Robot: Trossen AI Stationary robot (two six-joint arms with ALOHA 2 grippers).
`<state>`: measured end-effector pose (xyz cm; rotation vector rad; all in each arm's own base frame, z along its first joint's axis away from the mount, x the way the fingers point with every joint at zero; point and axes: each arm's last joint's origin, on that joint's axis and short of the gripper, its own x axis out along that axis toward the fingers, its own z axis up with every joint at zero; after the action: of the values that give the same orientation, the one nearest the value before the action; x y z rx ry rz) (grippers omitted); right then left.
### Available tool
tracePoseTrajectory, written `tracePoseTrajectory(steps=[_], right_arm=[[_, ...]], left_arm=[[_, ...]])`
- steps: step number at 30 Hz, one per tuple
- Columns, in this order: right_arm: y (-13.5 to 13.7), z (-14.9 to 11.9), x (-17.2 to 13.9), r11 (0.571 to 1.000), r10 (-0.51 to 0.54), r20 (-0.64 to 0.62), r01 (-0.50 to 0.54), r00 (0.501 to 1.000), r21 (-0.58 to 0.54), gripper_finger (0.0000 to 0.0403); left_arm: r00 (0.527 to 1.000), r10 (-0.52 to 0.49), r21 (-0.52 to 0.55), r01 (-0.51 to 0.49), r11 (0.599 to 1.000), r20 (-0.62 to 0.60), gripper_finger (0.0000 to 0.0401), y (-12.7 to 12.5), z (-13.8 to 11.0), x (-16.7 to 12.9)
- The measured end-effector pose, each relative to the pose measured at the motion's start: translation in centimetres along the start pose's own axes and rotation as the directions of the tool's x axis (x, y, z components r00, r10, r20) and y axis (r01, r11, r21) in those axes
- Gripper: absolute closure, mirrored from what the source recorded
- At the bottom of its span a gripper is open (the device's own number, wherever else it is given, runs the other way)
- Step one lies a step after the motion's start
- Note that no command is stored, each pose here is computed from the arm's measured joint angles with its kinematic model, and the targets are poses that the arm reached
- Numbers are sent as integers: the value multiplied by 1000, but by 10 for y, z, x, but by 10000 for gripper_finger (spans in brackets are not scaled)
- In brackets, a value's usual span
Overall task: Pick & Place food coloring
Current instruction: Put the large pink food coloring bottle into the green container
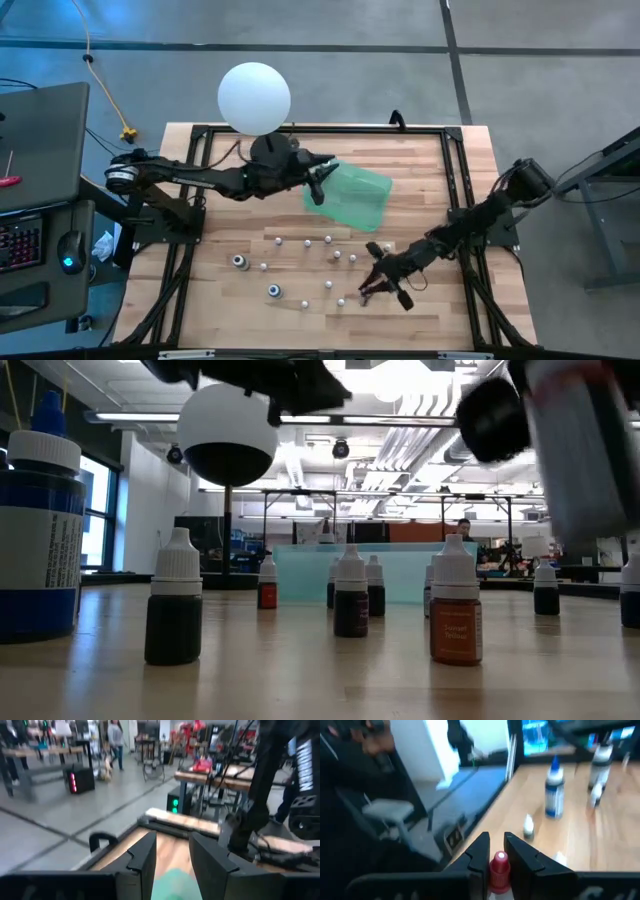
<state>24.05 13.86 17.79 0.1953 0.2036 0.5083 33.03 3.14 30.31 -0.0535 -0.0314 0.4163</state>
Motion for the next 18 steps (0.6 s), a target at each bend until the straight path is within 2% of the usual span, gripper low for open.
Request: tracePoseTrajectory(steps=[3, 5, 7, 9, 11, 12, 13, 16, 18], right_arm=[[-3, 31, -9, 995, -58, 83, 64, 995, -79, 366], [-10, 55, -19, 963, -187, 155, 212, 970, -164, 367], [-23, 75, -30, 875, -376, 208, 420, 903, -242, 367], [-41, 91, -39, 746, -567, 248, 617, 786, -251, 367], [-62, 101, -47, 646, -682, 271, 733, 680, -214, 367], [-74, 103, -49, 619, -712, 265, 759, 651, -202, 367], [-87, 104, -50, 615, -722, 257, 766, 642, -187, 367], [-127, 93, -51, 639, -740, 181, 761, 648, -110, 361], [-153, 84, -50, 618, -773, 131, 783, 621, -69, 361]], left_arm=[[998, -11, 18, 10, 1000, 61, 286, 3, 19, -11], [996, -21, 35, 18, 999, 89, 286, 5, 31, -20], [993, -29, 46, 24, 999, 118, 286, 7, 42, -28], [991, -29, 66, 21, 998, 130, 286, 10, 50, -36], [991, -29, 82, 19, 996, 130, 286, 12, 56, -43], [992, -29, 85, 19, 996, 121, 286, 13, 57, -46], [993, -29, 87, 19, 996, 117, 286, 14, 59, -48], [995, -29, 97, 20, 995, 94, 286, 16, 61, -54], [997, -28, 102, 20, 995, 78, 286, 17, 61, -56]])
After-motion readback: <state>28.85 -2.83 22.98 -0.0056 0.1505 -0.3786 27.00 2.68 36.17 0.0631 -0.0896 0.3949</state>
